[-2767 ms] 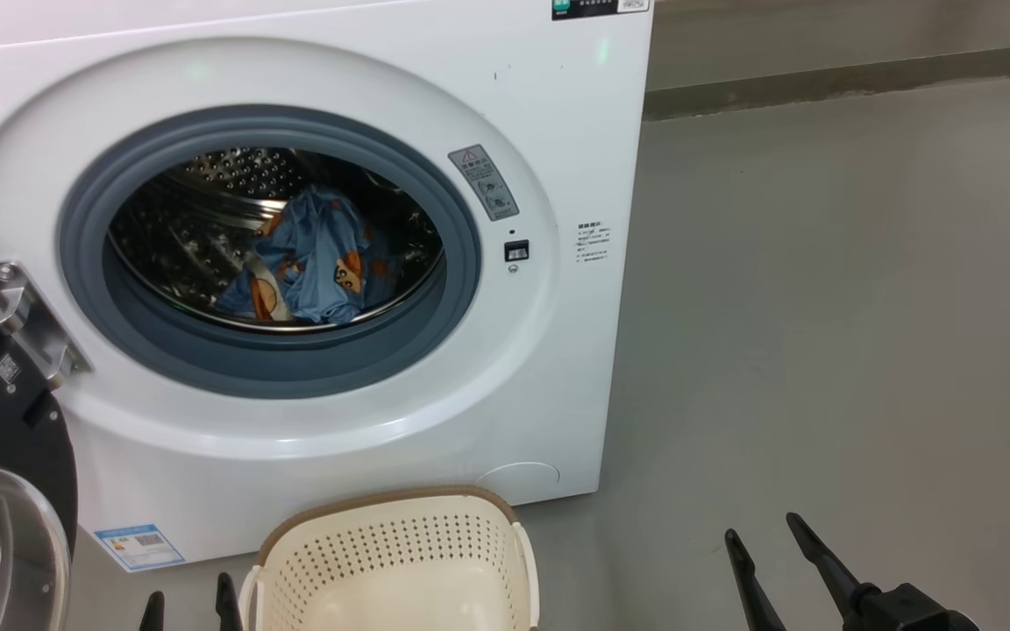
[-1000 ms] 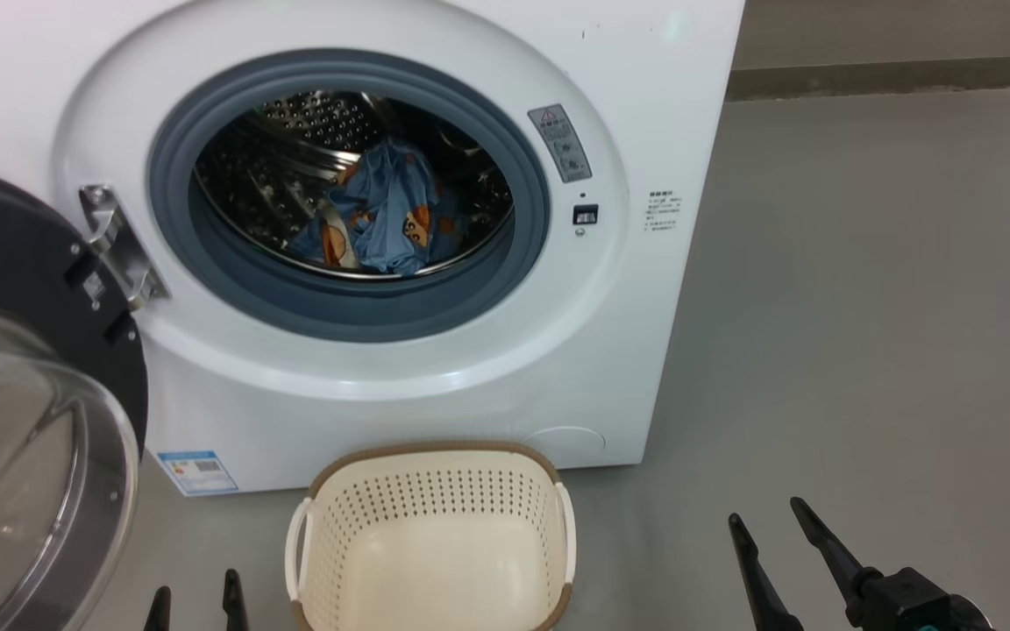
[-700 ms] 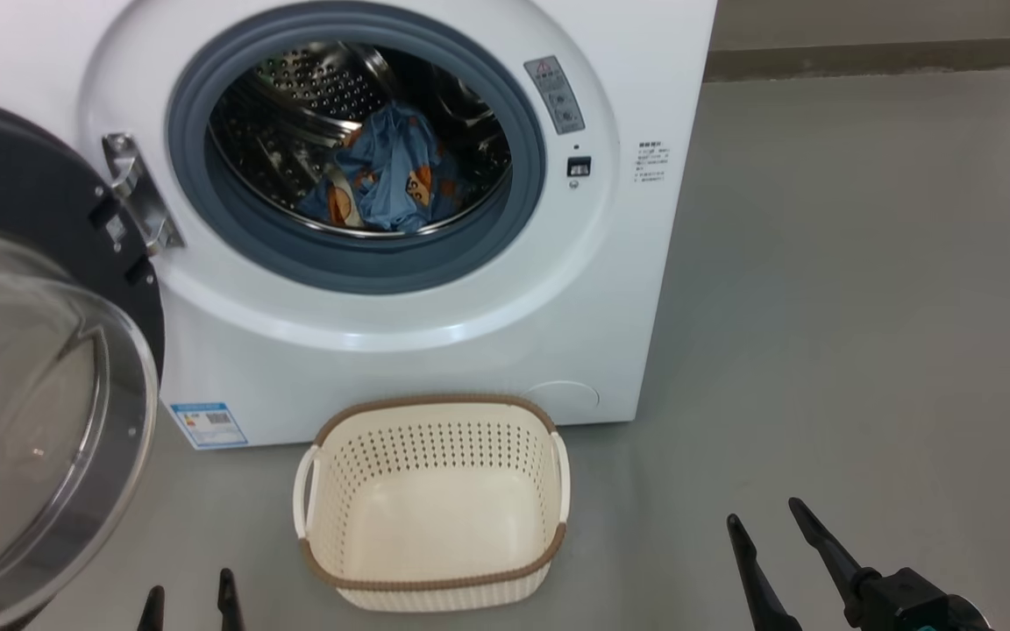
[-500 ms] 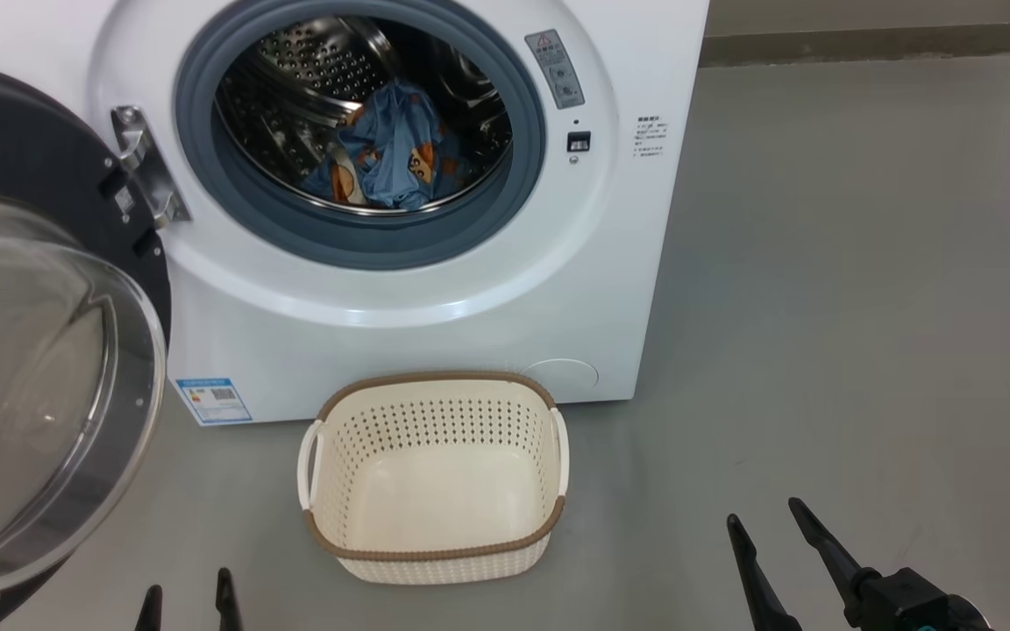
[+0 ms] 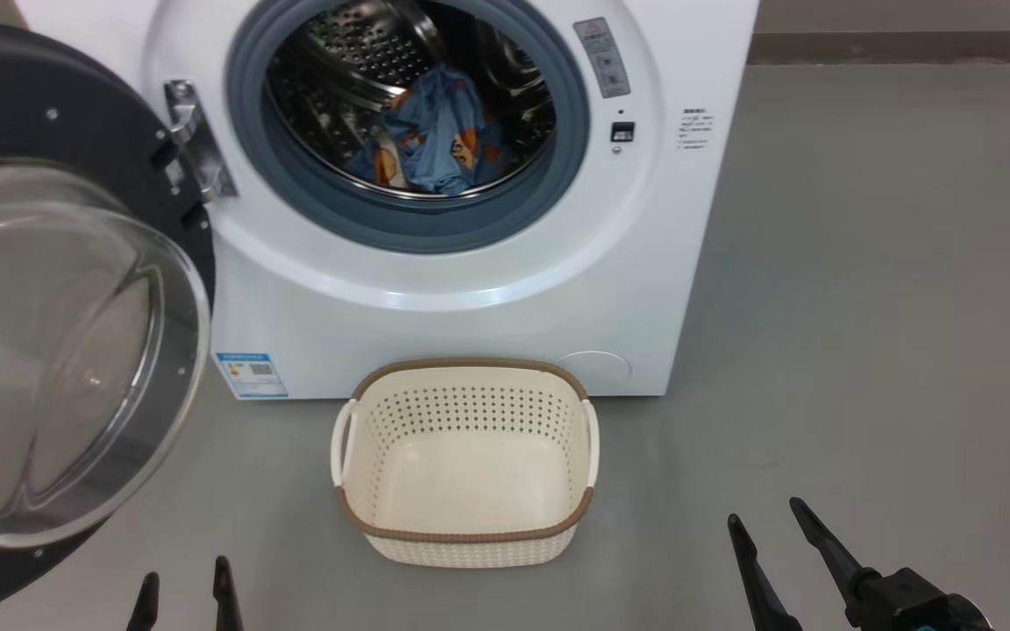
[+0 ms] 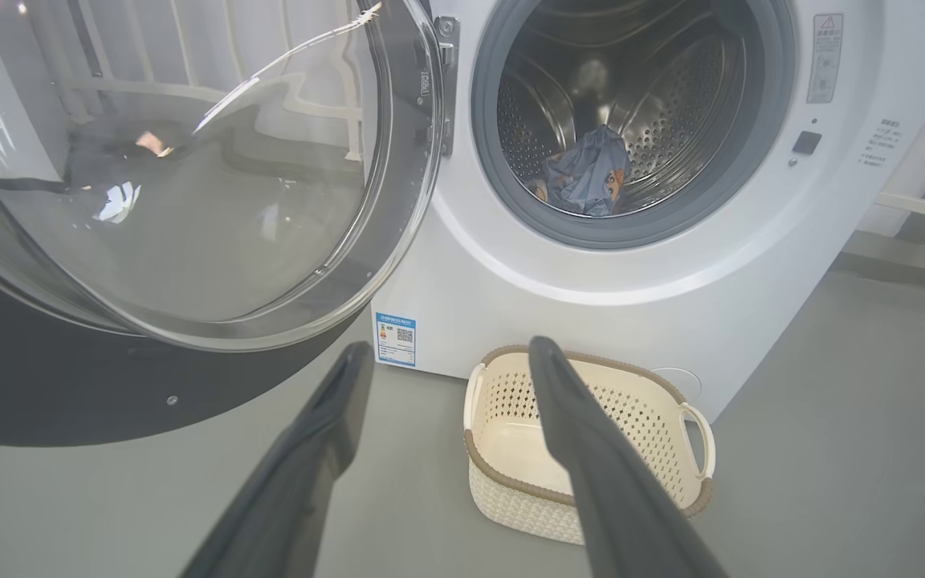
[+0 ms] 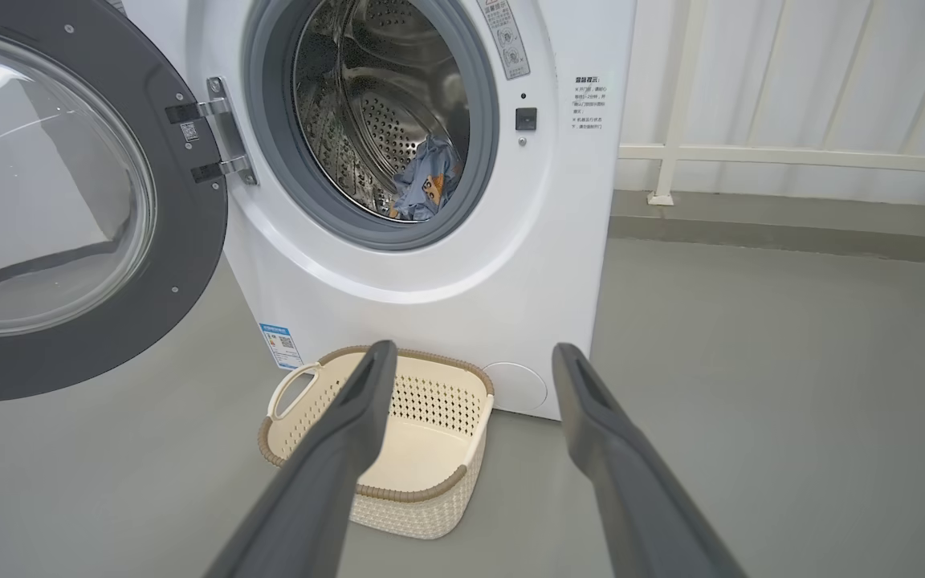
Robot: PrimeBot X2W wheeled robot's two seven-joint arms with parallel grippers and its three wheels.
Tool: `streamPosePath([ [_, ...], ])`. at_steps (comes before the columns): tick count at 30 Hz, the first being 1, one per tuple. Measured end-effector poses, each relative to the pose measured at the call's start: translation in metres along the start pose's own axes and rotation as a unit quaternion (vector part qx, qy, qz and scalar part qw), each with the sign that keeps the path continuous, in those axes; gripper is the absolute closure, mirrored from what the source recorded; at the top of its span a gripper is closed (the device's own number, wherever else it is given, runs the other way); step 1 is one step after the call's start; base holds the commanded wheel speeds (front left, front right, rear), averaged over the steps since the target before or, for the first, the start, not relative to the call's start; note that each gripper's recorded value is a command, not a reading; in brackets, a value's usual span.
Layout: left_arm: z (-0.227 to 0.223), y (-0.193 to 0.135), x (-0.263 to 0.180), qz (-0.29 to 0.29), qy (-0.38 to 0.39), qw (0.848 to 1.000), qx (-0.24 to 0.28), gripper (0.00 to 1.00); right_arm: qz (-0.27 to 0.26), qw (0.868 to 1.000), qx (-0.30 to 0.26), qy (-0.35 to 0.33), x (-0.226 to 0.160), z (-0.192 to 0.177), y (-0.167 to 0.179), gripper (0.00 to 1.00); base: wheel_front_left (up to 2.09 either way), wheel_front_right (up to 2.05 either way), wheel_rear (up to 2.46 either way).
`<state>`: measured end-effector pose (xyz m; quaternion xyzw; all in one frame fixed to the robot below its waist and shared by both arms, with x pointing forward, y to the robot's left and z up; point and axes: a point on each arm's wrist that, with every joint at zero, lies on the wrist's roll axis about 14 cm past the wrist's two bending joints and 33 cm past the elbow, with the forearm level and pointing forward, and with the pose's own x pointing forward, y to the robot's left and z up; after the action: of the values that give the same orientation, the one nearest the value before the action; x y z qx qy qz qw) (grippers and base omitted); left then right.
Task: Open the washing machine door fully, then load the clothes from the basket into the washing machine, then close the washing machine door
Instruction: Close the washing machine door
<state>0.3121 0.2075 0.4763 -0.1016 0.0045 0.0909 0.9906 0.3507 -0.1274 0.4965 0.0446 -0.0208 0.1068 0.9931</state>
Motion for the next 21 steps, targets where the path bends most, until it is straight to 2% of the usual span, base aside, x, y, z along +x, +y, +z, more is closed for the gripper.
streamPosePath([
  [9, 0.018, 0.031, -0.014, 0.053, -0.031, 0.998, -0.002, 0.00, 0.079, 0.997, -0.013, -0.008, 0.025, 0.005, 0.046, 0.00, 0.00, 0.00, 0.00],
  [21, 0.046, 0.091, -0.058, 0.166, -0.080, 0.983, -0.003, 0.00, 0.207, 0.978, -0.027, -0.018, 0.050, 0.009, 0.119, 0.00, 0.00, 0.00, 0.00],
])
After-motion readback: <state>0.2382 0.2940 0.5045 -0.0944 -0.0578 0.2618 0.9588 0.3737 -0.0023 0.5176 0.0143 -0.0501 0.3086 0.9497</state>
